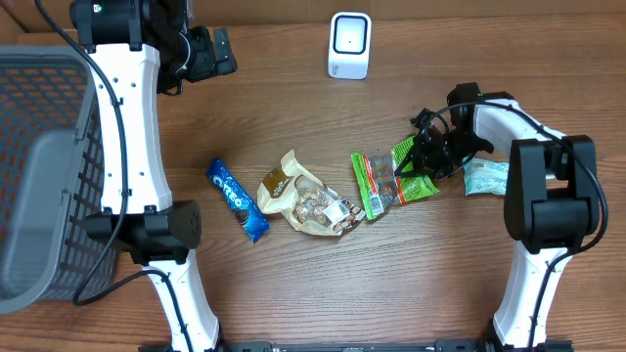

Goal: Scan the item barcode
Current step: 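Lift the green packet and carry it to the white scanner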

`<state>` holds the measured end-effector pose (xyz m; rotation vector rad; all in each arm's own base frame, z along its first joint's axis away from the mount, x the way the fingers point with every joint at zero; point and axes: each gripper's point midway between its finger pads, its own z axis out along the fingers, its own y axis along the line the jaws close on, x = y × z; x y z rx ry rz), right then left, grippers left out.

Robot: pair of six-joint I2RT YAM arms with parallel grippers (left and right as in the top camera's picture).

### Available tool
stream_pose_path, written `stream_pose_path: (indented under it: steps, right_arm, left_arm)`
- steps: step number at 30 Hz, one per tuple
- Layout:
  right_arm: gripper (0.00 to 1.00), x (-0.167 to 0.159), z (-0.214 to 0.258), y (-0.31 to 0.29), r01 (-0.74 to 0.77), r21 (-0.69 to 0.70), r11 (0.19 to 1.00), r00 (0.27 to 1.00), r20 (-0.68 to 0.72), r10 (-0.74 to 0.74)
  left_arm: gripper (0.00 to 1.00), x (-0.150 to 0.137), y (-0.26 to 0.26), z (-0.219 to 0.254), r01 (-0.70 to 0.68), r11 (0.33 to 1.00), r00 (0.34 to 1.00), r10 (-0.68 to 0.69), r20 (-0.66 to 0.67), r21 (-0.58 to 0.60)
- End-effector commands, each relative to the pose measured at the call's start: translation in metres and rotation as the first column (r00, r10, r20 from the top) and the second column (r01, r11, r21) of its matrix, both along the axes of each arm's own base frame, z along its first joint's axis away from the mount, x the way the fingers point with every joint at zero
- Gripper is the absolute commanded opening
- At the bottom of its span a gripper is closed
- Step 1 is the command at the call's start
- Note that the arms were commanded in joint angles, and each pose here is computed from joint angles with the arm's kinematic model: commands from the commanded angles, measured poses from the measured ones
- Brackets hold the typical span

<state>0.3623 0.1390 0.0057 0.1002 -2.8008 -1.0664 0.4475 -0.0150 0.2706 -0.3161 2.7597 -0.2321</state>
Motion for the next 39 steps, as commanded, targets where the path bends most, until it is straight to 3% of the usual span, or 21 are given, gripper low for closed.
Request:
stream_pose_path:
  steps: [1,9,16,18,24,30,39]
  right_arm:
    - [0.04,0.015,0.021,0.007,-0.002,0.037,0.999,0.999,0.037,0.0]
    - [0.04,0.055,0.111,0.023,-0.013,0.144,0.989,0.979,0.203,-0.017]
    - [0.04,0.084,0.158,0.035,0.023,0.164,0.986,0.957,0.28,-0.069]
    - [0.04,0.087,0.171,0.039,0.053,0.195,0.979,0.96,0.261,-0.104]
    - [0.04,0.082,0.233,0.055,0.091,0.485,0.87,0.979,0.117,-0.168]
    - [0.04,0.076,0.294,0.041,0.065,0.753,0.655,0.99,0.034,-0.138]
    - [0.04,0.09,0.303,0.038,0.074,0.759,0.646,0.991,0.018,-0.135]
  left_arm:
    - [1.0,0.001,-0.001,0.005,-0.01,1.0,1.0,0.01,0.015,-0.002]
    - [1.0,0.001,-0.001,0.005,-0.01,1.0,1.0,0.01,0.015,-0.002]
    - [1.0,0.001,-0.001,0.005,-0.01,1.0,1.0,0.01,0.015,-0.002]
    - [1.0,0.001,-0.001,0.005,-0.01,1.0,1.0,0.01,0.015,-0.002]
    - [1.0,0.001,-0.001,0.005,-0.01,1.0,1.0,0.01,0.015,-0.002]
    - [1.0,0.001,-0.001,0.005,-0.01,1.0,1.0,0.01,0.015,-0.002]
    - [1.0,0.001,-0.001,0.005,-0.01,1.0,1.0,0.01,0.015,-0.002]
